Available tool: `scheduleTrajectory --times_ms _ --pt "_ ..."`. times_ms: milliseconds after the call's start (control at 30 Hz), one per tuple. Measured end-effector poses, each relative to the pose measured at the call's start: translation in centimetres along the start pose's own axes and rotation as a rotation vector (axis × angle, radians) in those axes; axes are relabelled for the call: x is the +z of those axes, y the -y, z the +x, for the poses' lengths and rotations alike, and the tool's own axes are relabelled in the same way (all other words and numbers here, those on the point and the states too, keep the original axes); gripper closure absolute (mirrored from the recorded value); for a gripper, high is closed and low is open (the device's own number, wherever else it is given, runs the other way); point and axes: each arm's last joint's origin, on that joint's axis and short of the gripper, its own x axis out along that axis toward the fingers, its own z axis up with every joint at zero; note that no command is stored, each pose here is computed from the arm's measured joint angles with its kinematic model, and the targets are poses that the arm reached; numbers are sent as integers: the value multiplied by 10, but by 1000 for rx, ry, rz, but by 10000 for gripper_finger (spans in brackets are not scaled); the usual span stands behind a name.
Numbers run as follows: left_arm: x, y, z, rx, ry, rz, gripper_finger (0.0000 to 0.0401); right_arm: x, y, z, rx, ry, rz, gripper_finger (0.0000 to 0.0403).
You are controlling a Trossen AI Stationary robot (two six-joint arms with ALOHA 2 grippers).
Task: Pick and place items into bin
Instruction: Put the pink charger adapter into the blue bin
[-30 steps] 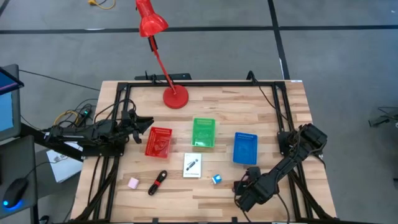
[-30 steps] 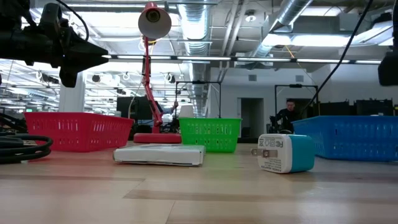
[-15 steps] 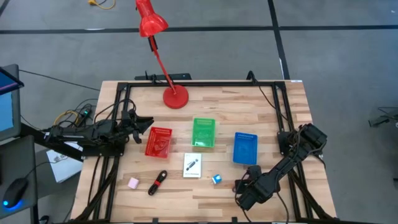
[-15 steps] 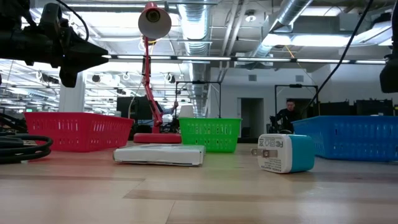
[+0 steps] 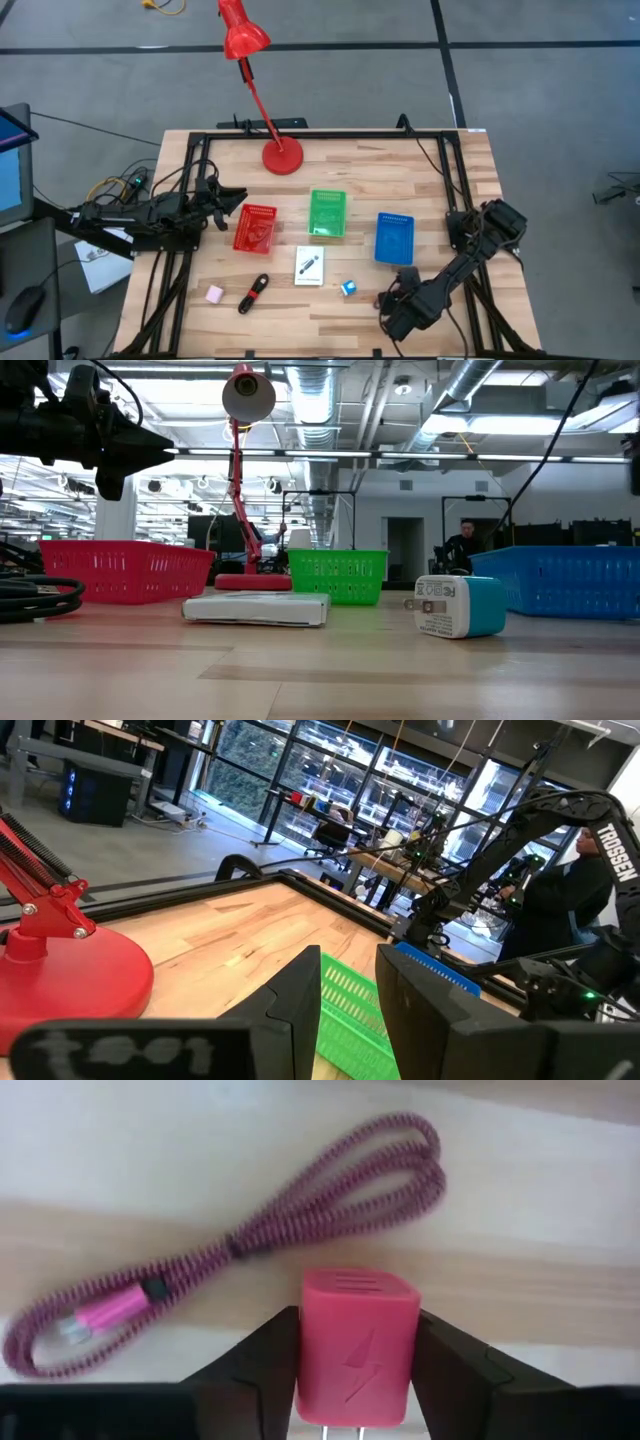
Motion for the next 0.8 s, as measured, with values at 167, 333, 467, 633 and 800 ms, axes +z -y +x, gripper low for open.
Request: scheduleTrajectory --times_ms 167,333,467,633,800 --pt "0 0 0 0 0 0 314 -3 7 -12 -66 37 -17 258" --pt "0 0 0 0 0 0 314 5 10 -29 -124 145 -9 258" --pt "0 0 0 0 0 0 314 21 9 -44 -188 240 7 244" --pt "0 0 0 0 0 0 314 48 2 -60 -160 309 -26 253" --pt "0 0 0 0 0 0 314 84 -3 -75 -129 338 -19 251"
